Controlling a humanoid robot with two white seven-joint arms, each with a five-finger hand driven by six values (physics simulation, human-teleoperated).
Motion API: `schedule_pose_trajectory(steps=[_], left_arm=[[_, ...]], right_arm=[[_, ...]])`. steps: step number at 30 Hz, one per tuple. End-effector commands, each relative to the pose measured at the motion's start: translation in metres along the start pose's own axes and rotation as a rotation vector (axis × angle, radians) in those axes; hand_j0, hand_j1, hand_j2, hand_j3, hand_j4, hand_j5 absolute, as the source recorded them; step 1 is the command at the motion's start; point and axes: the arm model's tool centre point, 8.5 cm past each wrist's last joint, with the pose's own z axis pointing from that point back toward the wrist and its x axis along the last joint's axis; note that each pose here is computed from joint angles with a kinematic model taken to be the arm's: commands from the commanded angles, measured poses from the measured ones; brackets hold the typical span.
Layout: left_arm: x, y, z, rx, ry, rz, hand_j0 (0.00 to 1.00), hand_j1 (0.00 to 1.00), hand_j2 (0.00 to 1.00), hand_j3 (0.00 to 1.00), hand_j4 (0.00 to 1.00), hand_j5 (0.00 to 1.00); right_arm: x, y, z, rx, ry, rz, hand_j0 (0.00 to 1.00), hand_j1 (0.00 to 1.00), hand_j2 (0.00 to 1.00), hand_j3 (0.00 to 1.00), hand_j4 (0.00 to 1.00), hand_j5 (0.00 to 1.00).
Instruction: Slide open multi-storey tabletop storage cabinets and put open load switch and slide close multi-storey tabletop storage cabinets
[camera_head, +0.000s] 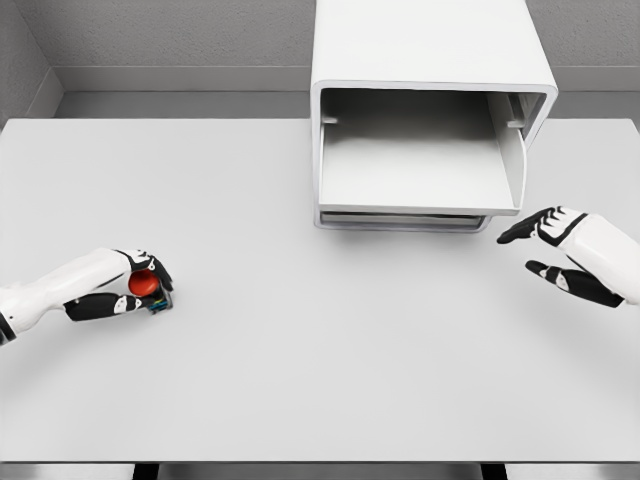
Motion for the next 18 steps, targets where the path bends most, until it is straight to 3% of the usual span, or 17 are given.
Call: schedule_pose_trajectory(steps=[1,4,18], left_arm=[[0.002,0.002,0.000,0.005,-0.007,0.001,0.44,0.44,0.44,0.44,0.44,0.44],[0.008,0.007,-0.002,0.012,-0.023,-0.014,0.44,0.44,0.44,0.44,0.44,0.44],[0.039,0.039,-0.014,0.039,-0.110,-0.120,0.44,0.44,0.44,0.44,0.44,0.44]], right_arm=[[0.001,0.000,0.000,-0.001,-0.002,-0.006,0.66,0.66,0.66,0.66,0.66,0.66],[0.003,0.010,-0.002,0.016,-0.010,-0.023,0.66,0.66,0.66,0.66,0.66,0.66],[0.006,0.016,-0.004,0.022,-0.016,-0.036,0.66,0.66,0.66,0.66,0.66,0.66]])
